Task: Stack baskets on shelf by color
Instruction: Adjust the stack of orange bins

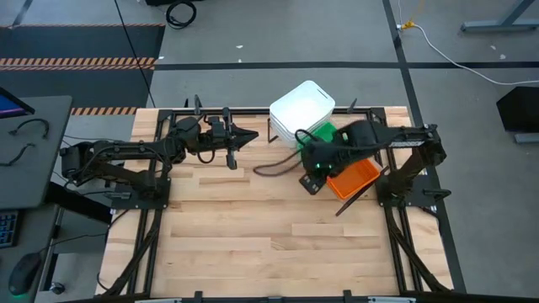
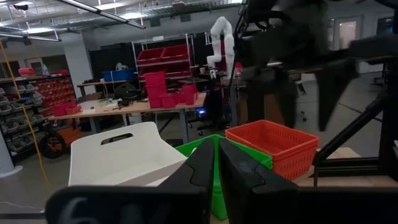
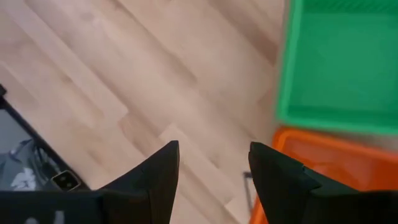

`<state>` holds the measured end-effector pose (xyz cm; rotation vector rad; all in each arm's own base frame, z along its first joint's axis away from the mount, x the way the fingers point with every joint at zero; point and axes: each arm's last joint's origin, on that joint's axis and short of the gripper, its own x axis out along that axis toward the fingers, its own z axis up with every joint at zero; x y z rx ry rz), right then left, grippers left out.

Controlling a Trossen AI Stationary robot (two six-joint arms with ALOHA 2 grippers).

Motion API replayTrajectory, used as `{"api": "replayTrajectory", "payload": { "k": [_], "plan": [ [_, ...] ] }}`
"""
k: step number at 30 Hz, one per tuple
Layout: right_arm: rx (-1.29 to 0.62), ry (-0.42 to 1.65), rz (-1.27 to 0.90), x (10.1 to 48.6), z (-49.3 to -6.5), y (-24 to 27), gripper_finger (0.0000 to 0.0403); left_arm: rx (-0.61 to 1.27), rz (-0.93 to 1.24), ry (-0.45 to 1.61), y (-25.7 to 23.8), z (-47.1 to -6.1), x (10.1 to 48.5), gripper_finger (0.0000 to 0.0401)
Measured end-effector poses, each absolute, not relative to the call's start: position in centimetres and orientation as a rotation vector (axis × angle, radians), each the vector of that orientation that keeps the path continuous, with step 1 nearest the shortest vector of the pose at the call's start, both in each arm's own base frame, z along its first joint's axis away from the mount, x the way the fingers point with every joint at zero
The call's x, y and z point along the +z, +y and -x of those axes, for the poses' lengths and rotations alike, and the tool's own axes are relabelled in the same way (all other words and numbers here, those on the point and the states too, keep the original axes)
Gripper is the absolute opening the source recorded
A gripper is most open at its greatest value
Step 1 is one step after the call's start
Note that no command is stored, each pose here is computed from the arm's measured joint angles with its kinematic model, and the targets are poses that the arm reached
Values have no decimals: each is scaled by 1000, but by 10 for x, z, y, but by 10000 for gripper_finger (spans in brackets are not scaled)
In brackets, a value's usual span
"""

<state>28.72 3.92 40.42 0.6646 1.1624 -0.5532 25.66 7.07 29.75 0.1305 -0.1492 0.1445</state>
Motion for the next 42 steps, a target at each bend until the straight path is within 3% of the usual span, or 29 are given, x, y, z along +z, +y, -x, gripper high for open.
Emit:
{"api": "replayTrajectory", "payload": {
  "k": [11, 29, 42],
  "plan": [
    [-621, 1235, -691, 379, -281, 81, 198, 143, -122, -150, 70, -257, 298, 31],
    [-730, 1265, -715, 360, -242, 73, 196, 133, -96, -146, 69, -257, 297, 35],
    [-750, 1294, -652, 347, -243, 73, 196, 133, -96, -146, 69, -257, 297, 36]
  ]
}}
